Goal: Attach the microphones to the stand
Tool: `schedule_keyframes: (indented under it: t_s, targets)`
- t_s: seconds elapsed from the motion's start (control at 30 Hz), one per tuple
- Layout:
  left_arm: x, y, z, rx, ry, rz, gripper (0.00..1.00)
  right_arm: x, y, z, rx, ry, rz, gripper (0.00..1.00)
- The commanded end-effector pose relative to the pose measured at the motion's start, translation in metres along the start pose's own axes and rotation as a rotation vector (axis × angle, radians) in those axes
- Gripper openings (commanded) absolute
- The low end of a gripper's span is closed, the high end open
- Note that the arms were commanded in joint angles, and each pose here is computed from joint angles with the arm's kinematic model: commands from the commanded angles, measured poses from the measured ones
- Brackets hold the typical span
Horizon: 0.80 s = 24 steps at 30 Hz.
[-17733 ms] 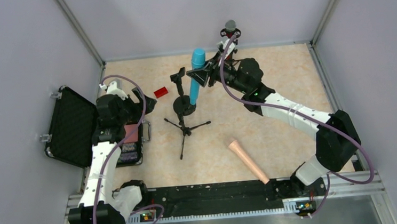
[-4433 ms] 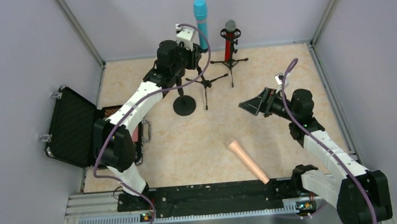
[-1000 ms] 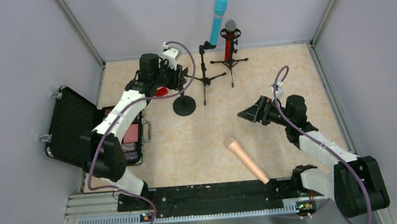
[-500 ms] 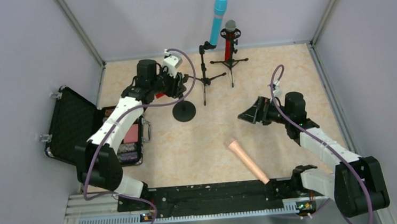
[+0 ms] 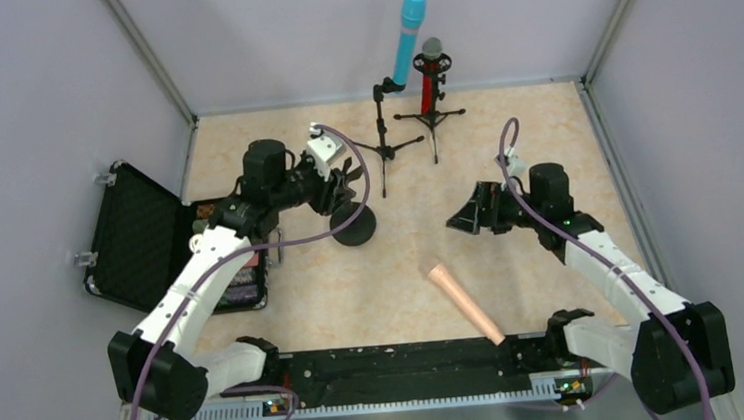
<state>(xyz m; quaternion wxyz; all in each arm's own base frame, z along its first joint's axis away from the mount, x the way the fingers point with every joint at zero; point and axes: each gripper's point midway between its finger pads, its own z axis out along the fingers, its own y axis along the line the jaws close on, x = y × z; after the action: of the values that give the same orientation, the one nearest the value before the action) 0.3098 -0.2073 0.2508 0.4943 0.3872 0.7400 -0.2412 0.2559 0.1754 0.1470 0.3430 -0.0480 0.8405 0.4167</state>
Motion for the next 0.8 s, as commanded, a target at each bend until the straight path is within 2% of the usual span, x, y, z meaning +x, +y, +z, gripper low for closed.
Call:
schedule_keyframes:
  t_s: [0.0,0.3,0.57,0.77]
  targets:
    - [-0.037,-0.028,-0.009,0.105,-0.152,0.119,0.17,-0.006,0.019,-0.005,0.031,0.018,-0.116,0.94]
    - [-0.030,-0.058,-0.010,0.263,-0.158,0.158,0.17,0.027,0.021,-0.003,0.136,0.148,-0.164,0.94]
    - [-0.019,-0.077,0.000,0.342,-0.112,0.227,0.18,0.048,0.006,-0.003,0.245,0.174,-0.181,0.92]
    - [-0.003,-0.087,0.008,0.370,-0.054,0.256,0.29,0.055,0.004,-0.003,0.253,0.189,-0.187,0.91]
